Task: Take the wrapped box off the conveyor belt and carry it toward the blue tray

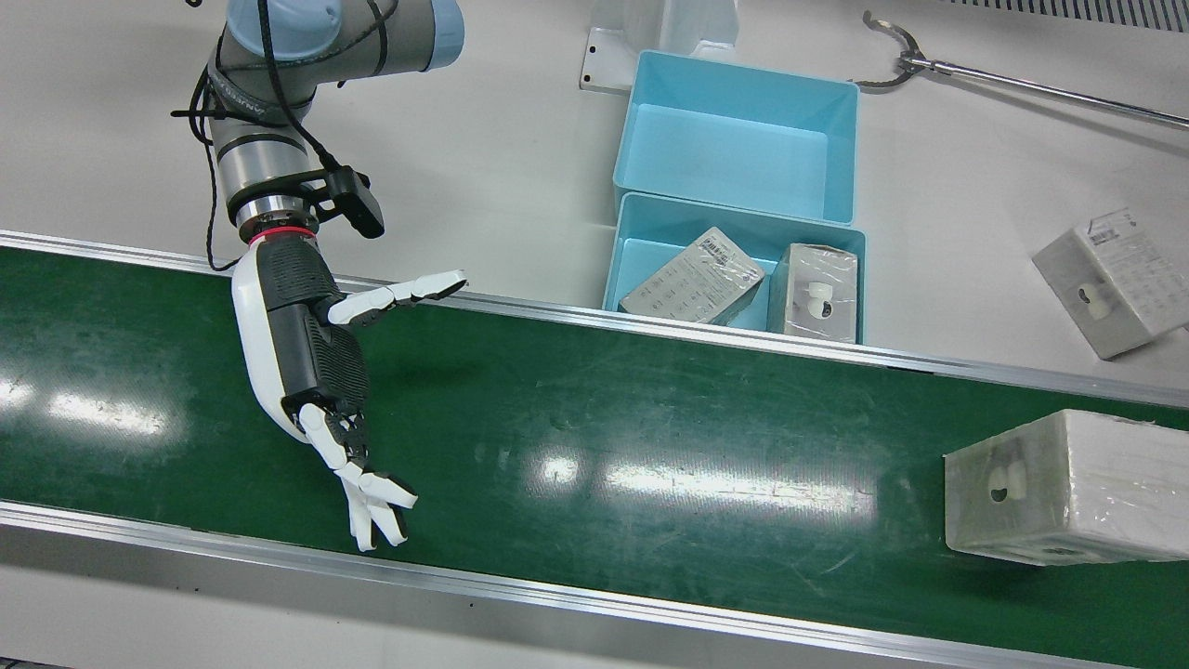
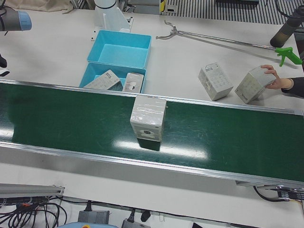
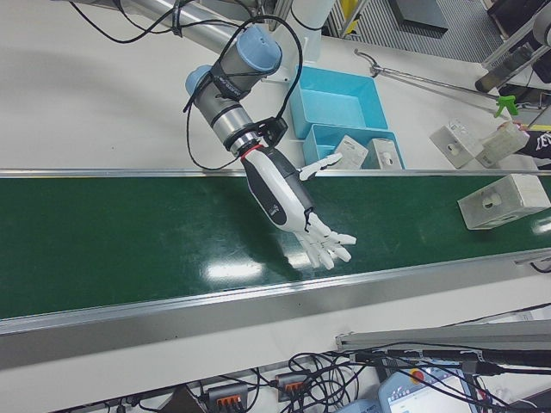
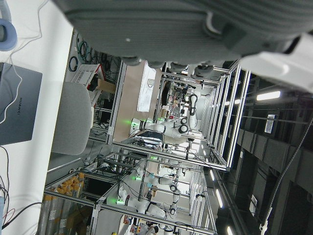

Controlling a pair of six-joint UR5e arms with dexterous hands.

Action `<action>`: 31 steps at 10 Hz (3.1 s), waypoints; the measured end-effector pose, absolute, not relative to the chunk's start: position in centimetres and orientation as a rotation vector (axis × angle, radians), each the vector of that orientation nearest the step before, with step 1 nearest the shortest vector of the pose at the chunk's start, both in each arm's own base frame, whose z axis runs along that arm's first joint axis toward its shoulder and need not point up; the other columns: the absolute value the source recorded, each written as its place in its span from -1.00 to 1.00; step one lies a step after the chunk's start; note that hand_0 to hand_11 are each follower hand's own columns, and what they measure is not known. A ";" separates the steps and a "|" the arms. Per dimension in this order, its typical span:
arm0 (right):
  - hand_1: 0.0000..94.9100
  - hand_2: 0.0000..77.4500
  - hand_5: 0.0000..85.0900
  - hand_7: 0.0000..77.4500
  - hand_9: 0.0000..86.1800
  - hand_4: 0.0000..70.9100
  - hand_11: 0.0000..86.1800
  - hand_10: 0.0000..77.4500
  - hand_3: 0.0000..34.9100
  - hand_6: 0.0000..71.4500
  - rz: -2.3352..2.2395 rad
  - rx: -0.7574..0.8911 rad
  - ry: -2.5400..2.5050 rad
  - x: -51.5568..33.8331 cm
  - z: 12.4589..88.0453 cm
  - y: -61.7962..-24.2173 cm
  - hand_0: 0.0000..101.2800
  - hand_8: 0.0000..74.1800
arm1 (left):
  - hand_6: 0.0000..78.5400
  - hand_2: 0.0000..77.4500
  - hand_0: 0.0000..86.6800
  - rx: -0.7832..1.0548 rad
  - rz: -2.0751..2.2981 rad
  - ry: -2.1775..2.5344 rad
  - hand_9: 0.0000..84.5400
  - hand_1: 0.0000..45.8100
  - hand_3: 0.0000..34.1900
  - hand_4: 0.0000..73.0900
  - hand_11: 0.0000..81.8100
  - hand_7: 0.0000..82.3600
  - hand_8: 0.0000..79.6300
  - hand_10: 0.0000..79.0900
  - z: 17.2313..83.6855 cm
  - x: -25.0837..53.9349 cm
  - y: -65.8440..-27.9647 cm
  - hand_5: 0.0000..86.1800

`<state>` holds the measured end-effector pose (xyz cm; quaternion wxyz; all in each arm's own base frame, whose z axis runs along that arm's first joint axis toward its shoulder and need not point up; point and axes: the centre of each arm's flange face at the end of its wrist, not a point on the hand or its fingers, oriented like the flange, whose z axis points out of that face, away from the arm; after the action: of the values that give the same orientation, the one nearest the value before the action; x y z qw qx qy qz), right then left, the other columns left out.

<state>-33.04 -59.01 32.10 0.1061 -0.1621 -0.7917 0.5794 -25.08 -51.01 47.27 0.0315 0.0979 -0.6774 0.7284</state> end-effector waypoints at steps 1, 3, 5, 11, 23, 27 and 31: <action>-0.63 -0.75 -0.55 -0.92 -0.90 -0.77 -0.99 -1.00 -1.00 -0.94 1.705 -0.481 -2.336 -33.0 32.1 -59.0 -0.05 -0.96 | -0.99 -0.97 -1.00 0.302 2.243 -2.087 -0.99 -1.00 -1.00 -1.00 -0.99 -0.99 -0.99 -0.99 47.3 -25.1 -51.0 -0.97; -0.63 -0.68 -0.55 -0.92 -0.89 -0.77 -0.99 -1.00 -1.00 -0.94 1.688 -0.490 -2.349 -33.3 31.9 -59.0 -0.03 -0.96 | -0.99 -0.97 -1.00 0.302 2.243 -2.087 -0.99 -1.00 -1.00 -1.00 -0.99 -0.99 -0.99 -1.00 47.3 -25.1 -51.0 -0.97; -0.67 -0.70 -0.55 -0.92 -0.89 -0.72 -0.99 -1.00 -1.00 -0.89 1.675 -0.496 -2.351 -33.9 31.8 -58.7 -0.04 -0.96 | -0.99 -0.97 -1.00 0.302 2.243 -2.087 -0.99 -1.00 -1.00 -1.00 -0.99 -0.99 -0.99 -0.99 47.3 -25.1 -51.0 -0.97; -0.71 -0.73 -0.55 -0.92 -0.89 -0.71 -0.99 -1.00 -1.00 -0.89 1.676 -0.496 -2.345 -34.0 32.2 -58.6 -0.05 -0.96 | -0.99 -0.99 -1.00 0.302 2.243 -2.087 -0.99 -1.00 -1.00 -1.00 -0.99 -0.99 -0.99 -0.99 47.3 -25.1 -51.0 -0.97; -0.68 -0.75 -0.54 -0.92 -0.89 -0.77 -0.97 -1.00 -1.00 -0.92 1.687 -0.491 -2.341 -33.8 32.6 -58.7 -0.05 -0.96 | -0.99 -0.99 -1.00 0.302 2.243 -2.087 -0.99 -1.00 -1.00 -1.00 -0.99 -0.99 -0.99 -0.99 47.3 -25.1 -51.0 -0.97; -0.68 -0.75 -0.55 -0.92 -0.89 -0.75 -0.97 -1.00 -1.00 -0.92 1.688 -0.490 -2.341 -33.7 32.6 -58.7 -0.05 -0.96 | -0.99 -0.99 -1.00 0.302 2.243 -2.087 -1.00 -1.00 -1.00 -1.00 -0.99 -0.99 -0.99 -0.99 47.3 -25.1 -51.0 -0.97; -0.68 -0.70 -0.54 -0.92 -0.89 -0.72 -0.97 -1.00 -1.00 -0.92 1.692 -0.483 -2.326 -34.2 33.1 -58.7 -0.05 -0.96 | -0.99 -0.97 -1.00 0.302 2.243 -2.087 -1.00 -1.00 -1.00 -1.00 -0.99 -0.99 -0.99 -0.99 47.3 -25.1 -51.0 -0.97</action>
<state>-34.19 -58.70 33.11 0.1126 -0.1644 -0.7924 0.5765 -25.08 -51.01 47.27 0.0315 0.0979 -0.6774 0.7284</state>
